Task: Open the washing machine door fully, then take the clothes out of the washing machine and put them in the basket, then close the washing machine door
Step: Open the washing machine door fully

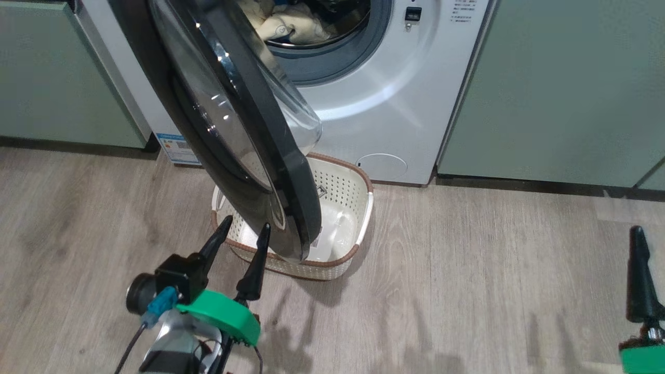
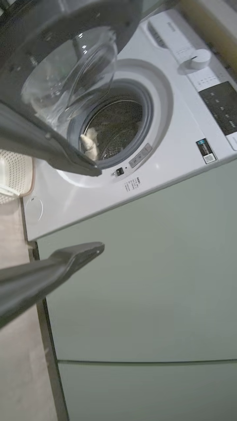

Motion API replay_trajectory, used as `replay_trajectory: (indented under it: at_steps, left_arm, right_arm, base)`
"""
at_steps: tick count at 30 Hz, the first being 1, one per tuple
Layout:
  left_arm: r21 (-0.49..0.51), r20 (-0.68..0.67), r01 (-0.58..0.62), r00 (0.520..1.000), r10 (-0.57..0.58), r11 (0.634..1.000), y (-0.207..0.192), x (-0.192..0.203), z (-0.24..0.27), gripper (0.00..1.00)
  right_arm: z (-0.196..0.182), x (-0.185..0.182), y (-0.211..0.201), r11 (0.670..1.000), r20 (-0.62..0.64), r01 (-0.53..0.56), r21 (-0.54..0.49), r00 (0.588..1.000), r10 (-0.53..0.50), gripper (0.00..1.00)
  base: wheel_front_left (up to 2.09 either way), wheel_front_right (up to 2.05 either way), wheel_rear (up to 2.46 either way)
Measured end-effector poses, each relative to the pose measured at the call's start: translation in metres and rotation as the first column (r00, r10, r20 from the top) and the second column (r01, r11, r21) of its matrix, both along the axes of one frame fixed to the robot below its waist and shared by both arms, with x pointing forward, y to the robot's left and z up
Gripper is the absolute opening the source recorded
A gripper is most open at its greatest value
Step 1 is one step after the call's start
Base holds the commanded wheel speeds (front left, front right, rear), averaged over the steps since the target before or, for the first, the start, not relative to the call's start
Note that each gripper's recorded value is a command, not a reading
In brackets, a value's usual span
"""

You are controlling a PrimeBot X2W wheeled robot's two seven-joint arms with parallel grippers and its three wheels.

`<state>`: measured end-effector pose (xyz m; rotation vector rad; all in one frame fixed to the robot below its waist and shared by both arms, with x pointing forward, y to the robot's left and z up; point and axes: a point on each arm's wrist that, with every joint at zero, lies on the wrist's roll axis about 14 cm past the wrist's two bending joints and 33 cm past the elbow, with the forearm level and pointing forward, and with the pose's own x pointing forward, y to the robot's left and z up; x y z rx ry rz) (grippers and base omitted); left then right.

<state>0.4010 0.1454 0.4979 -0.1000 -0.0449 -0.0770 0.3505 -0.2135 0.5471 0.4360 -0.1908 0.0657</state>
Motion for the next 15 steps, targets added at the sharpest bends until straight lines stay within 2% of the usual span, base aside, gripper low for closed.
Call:
replay_trajectory:
  at_steps: [2, 5, 8, 15]
  left_arm:
    - [-0.001, 0.001, -0.004, 1.000, 0.004, 1.000, 0.001, 0.000, 0.001, 1.00]
    - [0.001, 0.000, -0.008, 1.000, 0.008, 1.000, 0.003, -0.002, 0.000, 1.00]
    - [0.003, -0.003, -0.015, 1.000, 0.015, 1.000, 0.004, -0.003, -0.001, 1.00]
    - [0.005, -0.009, -0.018, 1.000, 0.018, 1.000, 0.006, -0.003, -0.003, 1.00]
  right_arm:
    - [0.003, 0.000, -0.002, 0.993, 0.017, 0.028, -0.111, 1.000, -0.026, 1.00]
    - [0.003, 0.000, 0.007, 0.963, 0.025, 0.031, -0.266, 0.999, -0.026, 1.00]
    - [-0.005, -0.001, 0.013, 0.949, 0.005, 0.026, -0.314, 1.000, -0.025, 1.00]
    - [-0.040, -0.012, 0.014, 0.941, -0.106, 0.015, -0.339, 0.993, -0.054, 1.00]
  base:
    - [0.00, 0.00, 0.00]
    - [0.00, 0.00, 0.00]
    - [0.00, 0.00, 0.00]
    - [0.00, 0.00, 0.00]
